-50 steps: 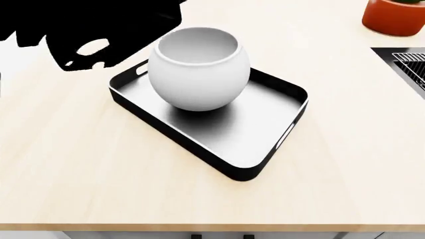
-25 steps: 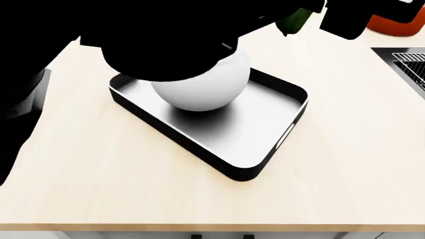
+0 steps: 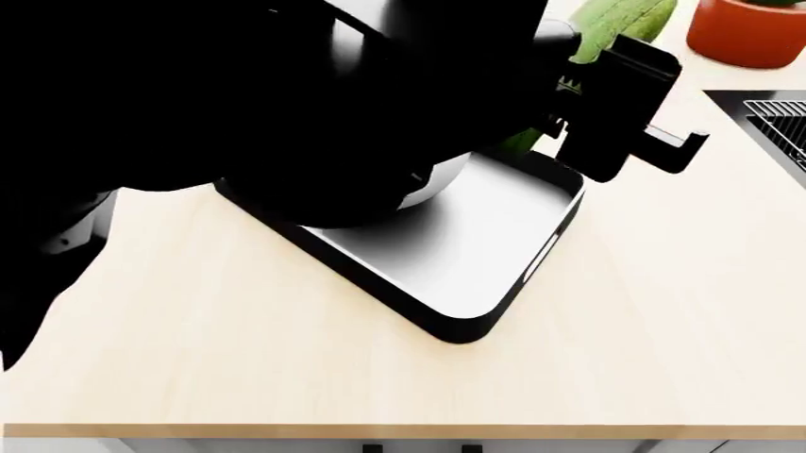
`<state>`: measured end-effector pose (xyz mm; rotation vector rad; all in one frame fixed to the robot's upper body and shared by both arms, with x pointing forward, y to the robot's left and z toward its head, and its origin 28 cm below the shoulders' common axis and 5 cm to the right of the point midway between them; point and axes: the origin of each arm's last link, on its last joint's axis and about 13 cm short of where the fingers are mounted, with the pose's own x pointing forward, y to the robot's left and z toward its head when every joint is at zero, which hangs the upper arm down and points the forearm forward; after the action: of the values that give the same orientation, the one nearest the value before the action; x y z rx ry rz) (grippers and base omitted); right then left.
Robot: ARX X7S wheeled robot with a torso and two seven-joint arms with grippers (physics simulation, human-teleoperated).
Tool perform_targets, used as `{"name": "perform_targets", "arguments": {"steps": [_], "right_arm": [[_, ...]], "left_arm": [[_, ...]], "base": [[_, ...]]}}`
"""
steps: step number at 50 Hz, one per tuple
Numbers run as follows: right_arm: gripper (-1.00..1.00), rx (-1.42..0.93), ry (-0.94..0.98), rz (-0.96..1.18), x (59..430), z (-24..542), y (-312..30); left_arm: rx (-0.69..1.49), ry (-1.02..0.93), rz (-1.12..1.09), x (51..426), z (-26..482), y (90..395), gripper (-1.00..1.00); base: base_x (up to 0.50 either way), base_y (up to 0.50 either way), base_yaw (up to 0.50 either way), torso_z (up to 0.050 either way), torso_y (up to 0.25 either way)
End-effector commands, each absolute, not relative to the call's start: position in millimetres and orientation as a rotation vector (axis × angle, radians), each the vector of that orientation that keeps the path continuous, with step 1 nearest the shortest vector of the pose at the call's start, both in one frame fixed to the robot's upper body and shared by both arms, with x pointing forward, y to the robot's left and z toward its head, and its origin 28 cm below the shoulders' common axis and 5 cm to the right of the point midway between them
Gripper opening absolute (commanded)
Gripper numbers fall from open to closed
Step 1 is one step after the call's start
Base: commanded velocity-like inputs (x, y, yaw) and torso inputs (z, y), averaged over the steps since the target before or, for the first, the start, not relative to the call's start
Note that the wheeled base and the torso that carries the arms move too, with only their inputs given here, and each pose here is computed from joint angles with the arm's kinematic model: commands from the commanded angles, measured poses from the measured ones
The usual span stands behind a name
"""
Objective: Place the two vegetables and bowl onto the tray for setting up a vegetable dip station.
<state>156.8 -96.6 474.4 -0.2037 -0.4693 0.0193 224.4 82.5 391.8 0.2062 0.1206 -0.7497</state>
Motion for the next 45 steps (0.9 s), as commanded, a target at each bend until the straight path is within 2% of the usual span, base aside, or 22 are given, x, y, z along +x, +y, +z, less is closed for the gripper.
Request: {"name": "perform_targets", "arguments": {"steps": [1, 45], "right_arm": [[1.0, -0.203, -0.467, 0.02, 157, 474, -97], [1.0, -0.207, -0.478, 0.023, 154, 476, -95]], "left_arm": [[0.218, 0.153, -0.731, 226, 385, 85, -1.0], [0.237, 0.26, -0.649, 245, 340, 90, -1.0]], "base": [[0.0, 0.0, 0.0, 0.0, 0.0], [0.0, 0.0, 0.0, 0.0, 0.0]]}}
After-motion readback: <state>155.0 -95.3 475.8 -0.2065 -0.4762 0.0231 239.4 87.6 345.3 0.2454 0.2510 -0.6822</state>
